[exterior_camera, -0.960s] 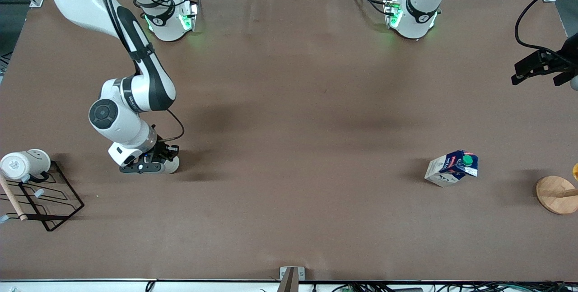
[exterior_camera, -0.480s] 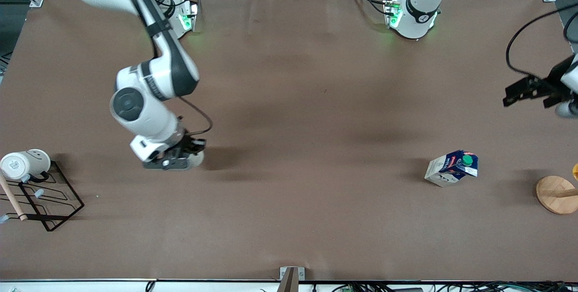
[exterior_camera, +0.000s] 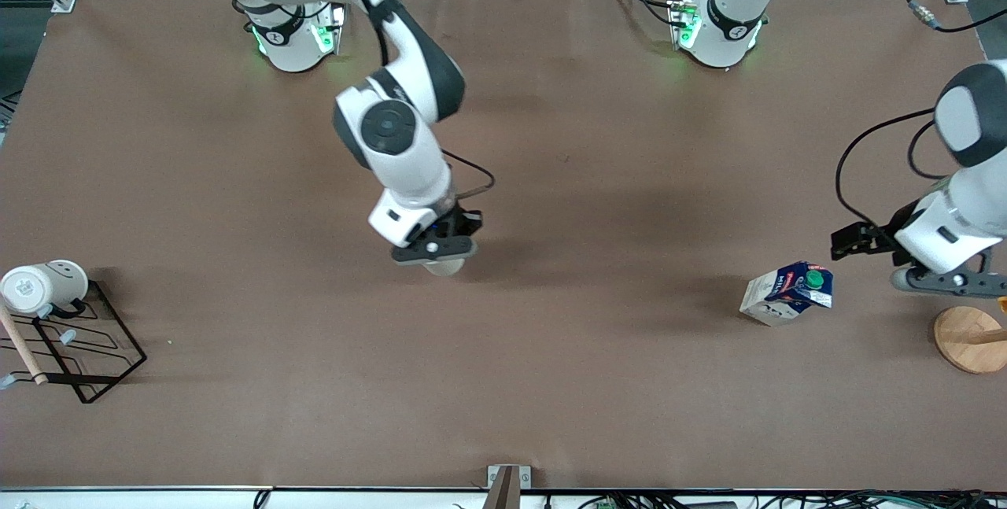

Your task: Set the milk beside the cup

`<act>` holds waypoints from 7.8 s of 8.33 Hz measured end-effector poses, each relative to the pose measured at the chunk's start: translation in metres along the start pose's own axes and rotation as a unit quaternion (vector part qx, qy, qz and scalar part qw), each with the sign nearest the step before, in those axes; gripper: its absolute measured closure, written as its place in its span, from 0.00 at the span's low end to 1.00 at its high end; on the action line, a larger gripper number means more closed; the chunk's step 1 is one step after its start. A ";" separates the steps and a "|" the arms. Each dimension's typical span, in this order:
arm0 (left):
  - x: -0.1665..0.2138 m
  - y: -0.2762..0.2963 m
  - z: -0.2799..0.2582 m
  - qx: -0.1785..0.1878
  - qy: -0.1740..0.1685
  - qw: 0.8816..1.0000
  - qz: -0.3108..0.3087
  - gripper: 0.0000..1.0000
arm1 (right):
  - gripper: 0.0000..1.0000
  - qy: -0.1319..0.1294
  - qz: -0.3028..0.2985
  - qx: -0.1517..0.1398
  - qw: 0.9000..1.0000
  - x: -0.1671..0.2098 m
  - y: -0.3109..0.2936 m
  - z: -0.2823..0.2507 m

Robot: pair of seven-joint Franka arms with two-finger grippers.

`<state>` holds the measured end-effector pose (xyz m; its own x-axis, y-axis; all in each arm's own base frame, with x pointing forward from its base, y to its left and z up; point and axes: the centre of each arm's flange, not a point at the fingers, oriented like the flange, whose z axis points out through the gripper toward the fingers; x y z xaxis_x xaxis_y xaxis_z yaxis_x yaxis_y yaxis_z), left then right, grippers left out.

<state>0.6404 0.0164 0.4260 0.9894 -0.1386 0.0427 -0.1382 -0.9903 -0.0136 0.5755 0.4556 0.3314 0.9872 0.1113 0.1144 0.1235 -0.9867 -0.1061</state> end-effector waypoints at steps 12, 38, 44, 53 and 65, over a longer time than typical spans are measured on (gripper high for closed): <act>0.000 0.019 0.104 -0.003 0.007 0.999 0.040 0.41 | 0.01 0.037 -0.042 0.007 0.998 -0.005 -0.066 0.073; -0.120 0.553 0.076 -0.045 0.032 0.996 -0.063 0.56 | 0.00 -0.037 0.068 -0.051 0.996 -0.071 0.438 -0.385; -0.122 0.562 0.096 -0.041 0.026 0.997 -0.065 0.14 | 0.00 -0.043 0.067 -0.050 0.996 -0.072 0.437 -0.384; 0.027 0.334 -0.086 -0.020 0.138 0.955 -0.260 0.00 | 0.00 -0.044 0.064 -0.050 0.996 -0.072 0.433 -0.384; -0.105 0.025 -0.219 -0.022 0.022 0.998 -0.061 0.00 | 0.00 -0.052 0.052 -0.049 0.996 -0.069 0.421 -0.378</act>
<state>0.5235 0.0048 0.6398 0.9961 -0.0170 0.0861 -0.0203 -0.9991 0.0376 0.5209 -0.0129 0.6523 0.9999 0.0141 0.0049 0.0142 -0.9998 -0.0140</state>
